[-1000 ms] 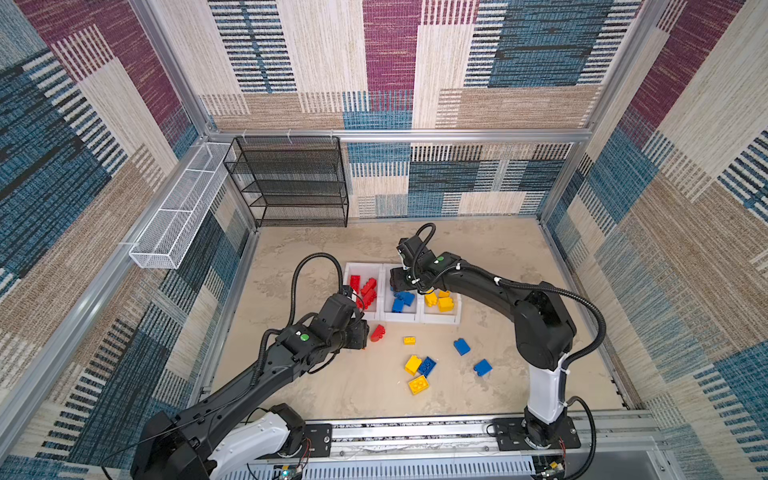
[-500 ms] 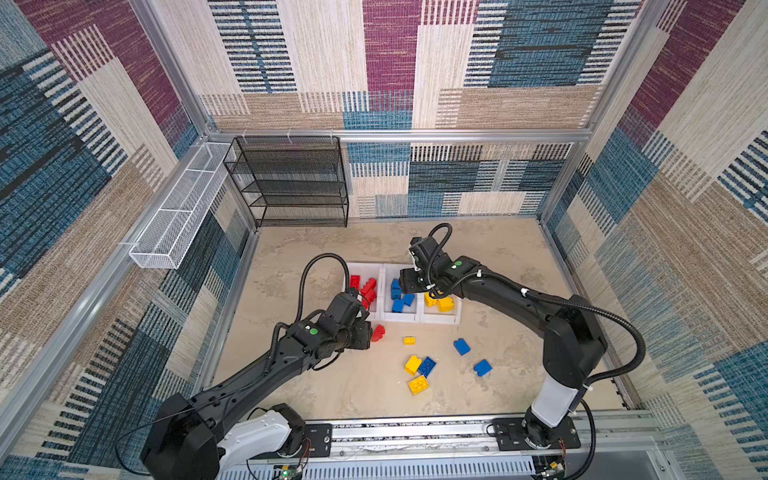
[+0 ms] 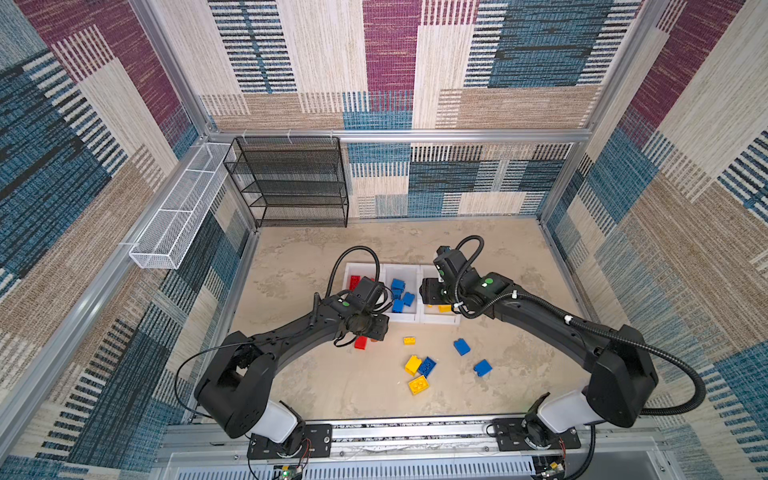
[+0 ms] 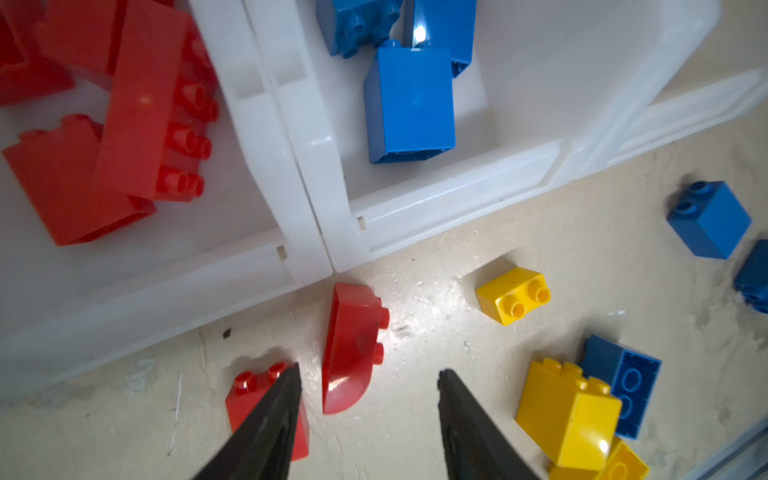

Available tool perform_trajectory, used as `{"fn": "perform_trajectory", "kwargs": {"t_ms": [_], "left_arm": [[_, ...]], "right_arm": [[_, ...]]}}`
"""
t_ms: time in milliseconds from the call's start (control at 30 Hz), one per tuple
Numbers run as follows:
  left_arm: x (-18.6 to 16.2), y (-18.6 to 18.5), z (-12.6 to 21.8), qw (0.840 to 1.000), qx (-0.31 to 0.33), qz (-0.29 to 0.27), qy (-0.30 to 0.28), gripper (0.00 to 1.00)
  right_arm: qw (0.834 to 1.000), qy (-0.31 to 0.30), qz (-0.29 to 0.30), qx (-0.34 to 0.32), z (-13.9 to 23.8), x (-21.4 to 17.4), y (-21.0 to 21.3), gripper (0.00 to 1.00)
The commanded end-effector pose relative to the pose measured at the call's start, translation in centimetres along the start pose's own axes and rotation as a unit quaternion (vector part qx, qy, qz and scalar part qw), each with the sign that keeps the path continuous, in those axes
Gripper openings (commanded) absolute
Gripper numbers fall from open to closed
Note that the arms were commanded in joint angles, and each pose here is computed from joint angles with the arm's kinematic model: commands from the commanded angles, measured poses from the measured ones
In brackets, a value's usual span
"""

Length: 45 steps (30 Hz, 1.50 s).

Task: Sort the legos into containers by color
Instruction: 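Grasp a red brick near the bin with the left gripper while the right gripper withdraws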

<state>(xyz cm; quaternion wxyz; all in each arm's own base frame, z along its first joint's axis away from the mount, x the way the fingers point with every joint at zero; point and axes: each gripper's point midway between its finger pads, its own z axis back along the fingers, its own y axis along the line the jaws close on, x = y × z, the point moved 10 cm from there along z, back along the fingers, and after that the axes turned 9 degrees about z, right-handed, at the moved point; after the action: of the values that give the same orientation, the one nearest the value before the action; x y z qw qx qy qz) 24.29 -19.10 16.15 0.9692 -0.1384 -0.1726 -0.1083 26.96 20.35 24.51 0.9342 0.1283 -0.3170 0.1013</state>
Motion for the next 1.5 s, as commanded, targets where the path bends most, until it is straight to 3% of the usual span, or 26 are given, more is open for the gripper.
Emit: {"fn": "perform_trajectory", "kwargs": {"t_ms": [0,567,833,1267,1467], "left_arm": [[0.4,-0.3,-0.6,0.999,-0.002,-0.040,0.015,0.55],[-0.3,-0.8,-3.5,0.996,0.024,-0.069,0.058,0.46],[-0.6,-1.1,-4.4,0.994,0.035,-0.076,0.063,0.31],[-0.8,-1.1,-4.1,0.995,0.032,-0.074,0.055,0.17],[-0.4,-1.4,-2.2,0.997,0.015,-0.067,0.031,0.13]], "right_arm": [[1.000,-0.017,-0.021,-0.011,0.8,0.0,-0.6,0.67],[0.999,-0.025,-0.044,-0.020,1.9,-1.1,-2.0,0.66],[0.998,-0.024,-0.049,-0.020,2.0,-1.6,-2.2,0.66],[0.998,-0.023,-0.053,-0.023,2.2,-2.0,-2.6,0.66],[0.998,-0.025,-0.053,-0.022,2.2,-2.0,-2.6,0.66]]}}
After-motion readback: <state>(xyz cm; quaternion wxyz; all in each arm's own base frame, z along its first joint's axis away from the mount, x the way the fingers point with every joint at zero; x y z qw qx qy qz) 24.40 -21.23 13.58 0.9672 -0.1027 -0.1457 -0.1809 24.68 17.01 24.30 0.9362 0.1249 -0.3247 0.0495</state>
